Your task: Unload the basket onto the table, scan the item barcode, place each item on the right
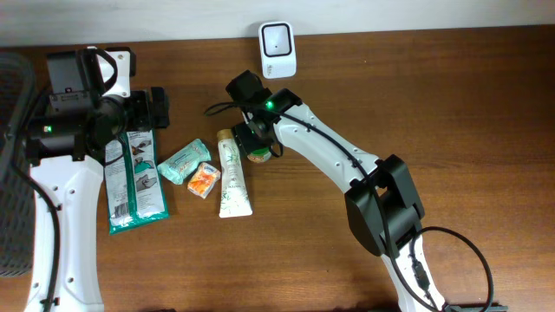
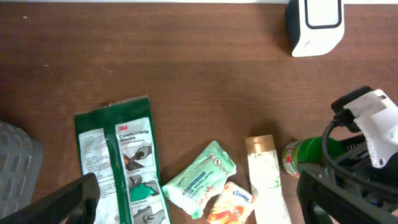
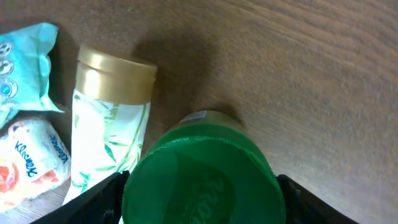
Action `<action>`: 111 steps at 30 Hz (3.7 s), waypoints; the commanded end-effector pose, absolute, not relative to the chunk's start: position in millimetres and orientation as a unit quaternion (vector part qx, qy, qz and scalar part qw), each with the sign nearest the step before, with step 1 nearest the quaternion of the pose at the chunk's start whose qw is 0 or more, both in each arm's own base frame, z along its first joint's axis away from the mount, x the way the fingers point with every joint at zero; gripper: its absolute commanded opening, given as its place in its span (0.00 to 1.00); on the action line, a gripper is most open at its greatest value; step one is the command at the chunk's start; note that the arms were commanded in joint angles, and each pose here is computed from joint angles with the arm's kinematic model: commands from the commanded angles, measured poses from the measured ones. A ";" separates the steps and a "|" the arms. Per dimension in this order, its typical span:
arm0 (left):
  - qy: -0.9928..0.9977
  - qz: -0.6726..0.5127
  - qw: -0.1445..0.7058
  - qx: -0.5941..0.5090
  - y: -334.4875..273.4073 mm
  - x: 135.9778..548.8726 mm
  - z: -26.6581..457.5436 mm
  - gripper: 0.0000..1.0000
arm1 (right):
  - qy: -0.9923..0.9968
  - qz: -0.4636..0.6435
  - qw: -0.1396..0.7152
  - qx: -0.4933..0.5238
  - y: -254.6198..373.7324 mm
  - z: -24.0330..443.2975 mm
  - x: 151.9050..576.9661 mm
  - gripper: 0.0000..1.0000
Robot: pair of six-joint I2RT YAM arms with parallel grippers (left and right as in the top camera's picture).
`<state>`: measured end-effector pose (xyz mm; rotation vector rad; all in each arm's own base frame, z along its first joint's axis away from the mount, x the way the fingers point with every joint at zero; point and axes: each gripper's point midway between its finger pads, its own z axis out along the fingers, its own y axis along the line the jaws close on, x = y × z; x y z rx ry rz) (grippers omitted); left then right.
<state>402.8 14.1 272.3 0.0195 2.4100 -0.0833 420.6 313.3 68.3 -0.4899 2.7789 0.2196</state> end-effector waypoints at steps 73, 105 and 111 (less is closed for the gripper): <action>0.931 -0.035 0.364 0.014 12.5 405.0 277.6 0.99 | 0.992 -0.016 0.092 0.081 199.6 79.9 434.2 0.85; 0.931 -0.035 0.364 0.014 12.5 405.0 277.6 0.99 | 0.969 0.044 -0.068 -0.234 210.9 66.2 356.4 0.97; 0.931 -0.035 0.364 0.014 12.5 405.0 277.6 0.99 | 0.975 0.010 -0.059 -0.216 197.4 54.5 363.6 0.79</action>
